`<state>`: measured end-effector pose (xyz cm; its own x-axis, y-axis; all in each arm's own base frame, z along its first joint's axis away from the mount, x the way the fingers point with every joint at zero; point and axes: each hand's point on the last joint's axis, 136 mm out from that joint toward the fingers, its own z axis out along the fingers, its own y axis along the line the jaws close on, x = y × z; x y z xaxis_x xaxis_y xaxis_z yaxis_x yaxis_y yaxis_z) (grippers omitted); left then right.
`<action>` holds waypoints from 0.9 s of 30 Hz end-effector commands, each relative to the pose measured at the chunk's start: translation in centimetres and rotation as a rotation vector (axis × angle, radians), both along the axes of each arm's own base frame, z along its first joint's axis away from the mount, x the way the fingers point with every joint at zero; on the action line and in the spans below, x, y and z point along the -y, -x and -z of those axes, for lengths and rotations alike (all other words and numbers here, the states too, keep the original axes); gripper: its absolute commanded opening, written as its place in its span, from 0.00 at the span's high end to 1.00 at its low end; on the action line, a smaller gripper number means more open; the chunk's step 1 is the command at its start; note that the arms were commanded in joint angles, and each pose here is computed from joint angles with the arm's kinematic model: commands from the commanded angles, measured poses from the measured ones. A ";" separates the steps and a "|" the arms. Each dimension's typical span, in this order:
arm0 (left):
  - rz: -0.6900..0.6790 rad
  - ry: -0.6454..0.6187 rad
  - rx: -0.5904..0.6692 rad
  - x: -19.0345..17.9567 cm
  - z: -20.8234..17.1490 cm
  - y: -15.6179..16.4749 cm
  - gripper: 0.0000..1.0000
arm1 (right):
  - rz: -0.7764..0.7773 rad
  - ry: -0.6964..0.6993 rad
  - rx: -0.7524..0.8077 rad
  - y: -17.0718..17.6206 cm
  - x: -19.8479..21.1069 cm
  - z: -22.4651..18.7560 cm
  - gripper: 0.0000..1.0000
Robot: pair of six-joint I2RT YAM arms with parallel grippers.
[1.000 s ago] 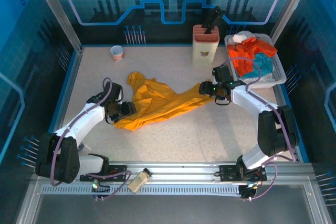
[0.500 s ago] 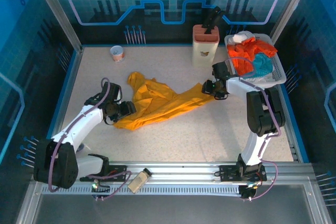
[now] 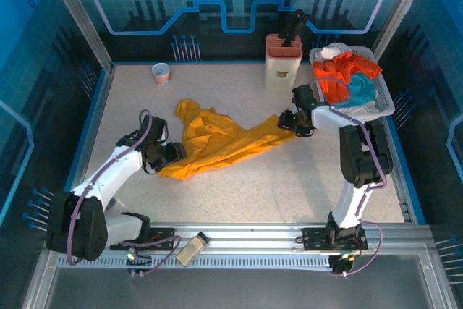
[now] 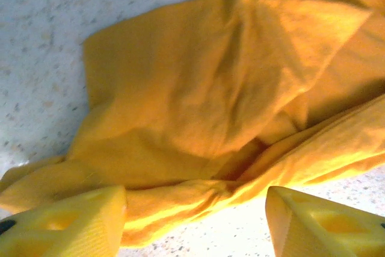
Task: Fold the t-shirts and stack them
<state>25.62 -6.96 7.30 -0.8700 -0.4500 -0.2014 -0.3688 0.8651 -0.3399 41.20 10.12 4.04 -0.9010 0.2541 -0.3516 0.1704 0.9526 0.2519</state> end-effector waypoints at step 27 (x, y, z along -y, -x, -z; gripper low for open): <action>-0.087 -0.023 -0.168 -0.2 5.8 2.4 0.40 | 0.035 -0.037 0.202 3.7 1.7 -5.6 1.00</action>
